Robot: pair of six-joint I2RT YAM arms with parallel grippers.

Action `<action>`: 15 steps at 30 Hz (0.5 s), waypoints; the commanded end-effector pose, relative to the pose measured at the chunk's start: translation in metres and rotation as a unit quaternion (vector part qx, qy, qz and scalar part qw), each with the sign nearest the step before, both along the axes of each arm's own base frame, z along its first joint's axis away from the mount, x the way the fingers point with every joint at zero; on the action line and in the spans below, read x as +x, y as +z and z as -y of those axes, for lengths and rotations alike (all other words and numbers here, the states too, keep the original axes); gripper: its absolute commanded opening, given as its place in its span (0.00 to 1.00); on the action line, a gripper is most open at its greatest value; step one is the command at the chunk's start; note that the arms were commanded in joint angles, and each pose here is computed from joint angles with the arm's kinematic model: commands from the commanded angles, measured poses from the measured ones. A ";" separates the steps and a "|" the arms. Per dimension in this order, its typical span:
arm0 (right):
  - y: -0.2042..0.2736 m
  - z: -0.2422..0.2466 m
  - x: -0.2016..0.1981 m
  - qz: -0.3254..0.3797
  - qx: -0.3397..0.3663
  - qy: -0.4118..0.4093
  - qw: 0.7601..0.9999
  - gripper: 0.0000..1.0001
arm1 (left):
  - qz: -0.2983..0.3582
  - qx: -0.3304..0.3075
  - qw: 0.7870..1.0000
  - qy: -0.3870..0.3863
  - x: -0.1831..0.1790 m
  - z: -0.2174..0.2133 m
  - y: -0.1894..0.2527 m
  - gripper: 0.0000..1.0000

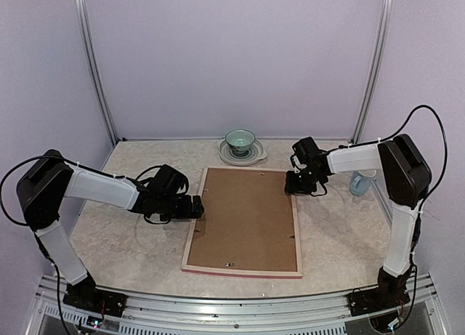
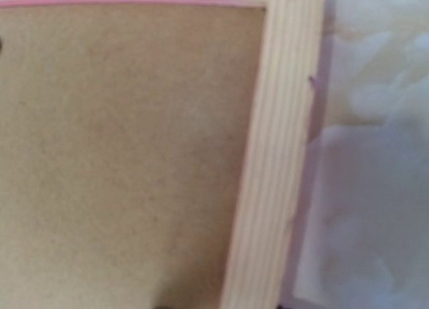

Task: Put the photo into the frame
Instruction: Press the fastener onto the backboard.

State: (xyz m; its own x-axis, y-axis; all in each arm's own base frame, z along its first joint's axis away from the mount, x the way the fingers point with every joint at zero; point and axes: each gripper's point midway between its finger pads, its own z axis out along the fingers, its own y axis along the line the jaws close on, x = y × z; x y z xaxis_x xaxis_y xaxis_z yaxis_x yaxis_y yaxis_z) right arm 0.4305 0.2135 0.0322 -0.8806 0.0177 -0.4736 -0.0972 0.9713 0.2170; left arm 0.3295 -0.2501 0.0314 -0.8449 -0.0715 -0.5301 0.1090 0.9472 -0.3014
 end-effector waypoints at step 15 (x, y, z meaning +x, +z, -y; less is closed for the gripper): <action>-0.019 0.013 -0.019 -0.037 -0.013 0.003 0.999 0.28 | -0.021 0.006 1.000 -0.003 -0.009 -0.002 -0.013 0.99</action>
State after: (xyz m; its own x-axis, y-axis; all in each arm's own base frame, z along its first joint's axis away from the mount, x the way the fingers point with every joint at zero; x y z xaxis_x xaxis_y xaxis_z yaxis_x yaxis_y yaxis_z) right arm 0.4304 0.2102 0.0319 -0.8809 0.0229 -0.4728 -0.0912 0.9719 0.2171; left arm 0.3296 -0.2502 0.0315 -0.8446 -0.0717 -0.5306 0.1092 0.9471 -0.3018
